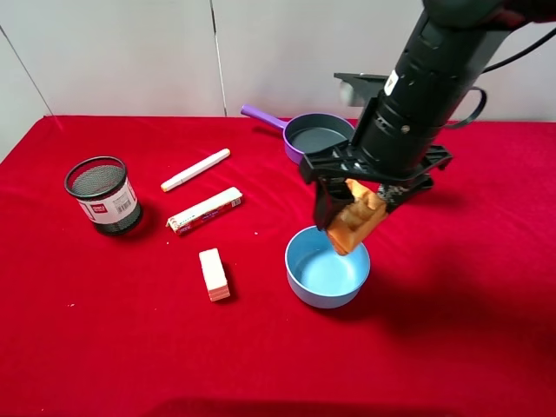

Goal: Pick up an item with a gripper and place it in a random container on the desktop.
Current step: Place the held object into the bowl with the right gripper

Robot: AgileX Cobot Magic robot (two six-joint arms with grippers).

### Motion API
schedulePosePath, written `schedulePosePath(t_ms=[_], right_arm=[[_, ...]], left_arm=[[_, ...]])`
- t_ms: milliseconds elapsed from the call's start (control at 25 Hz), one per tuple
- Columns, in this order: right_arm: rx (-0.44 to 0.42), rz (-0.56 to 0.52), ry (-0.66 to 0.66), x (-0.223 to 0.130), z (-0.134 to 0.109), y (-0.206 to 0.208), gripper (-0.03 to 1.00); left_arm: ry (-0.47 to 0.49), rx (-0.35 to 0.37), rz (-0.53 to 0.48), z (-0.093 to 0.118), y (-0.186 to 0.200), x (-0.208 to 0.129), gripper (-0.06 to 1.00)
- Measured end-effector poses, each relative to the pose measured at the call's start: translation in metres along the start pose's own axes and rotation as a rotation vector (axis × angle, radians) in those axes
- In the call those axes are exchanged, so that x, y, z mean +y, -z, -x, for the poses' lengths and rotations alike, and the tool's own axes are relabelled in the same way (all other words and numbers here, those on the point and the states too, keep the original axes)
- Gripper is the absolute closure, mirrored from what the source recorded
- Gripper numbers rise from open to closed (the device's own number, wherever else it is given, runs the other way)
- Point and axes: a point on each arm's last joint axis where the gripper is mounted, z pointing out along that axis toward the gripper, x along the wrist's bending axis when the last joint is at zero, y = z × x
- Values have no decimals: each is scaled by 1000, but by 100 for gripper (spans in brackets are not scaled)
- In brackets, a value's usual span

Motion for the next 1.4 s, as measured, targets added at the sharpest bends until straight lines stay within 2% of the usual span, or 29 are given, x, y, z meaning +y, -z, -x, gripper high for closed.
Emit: schedulePosePath(t_ms=[320,800,1400], right_arm=[[36,-15,-49,9,-1,-25,43],[21,-55,-60,14,3,-49,43],[9,-80,-53,12,4,-50,43]], left_arm=[[0,0,0,0,0,0,10],[0,0,0,0,0,0,10],[0,0,0,0,0,0,10]])
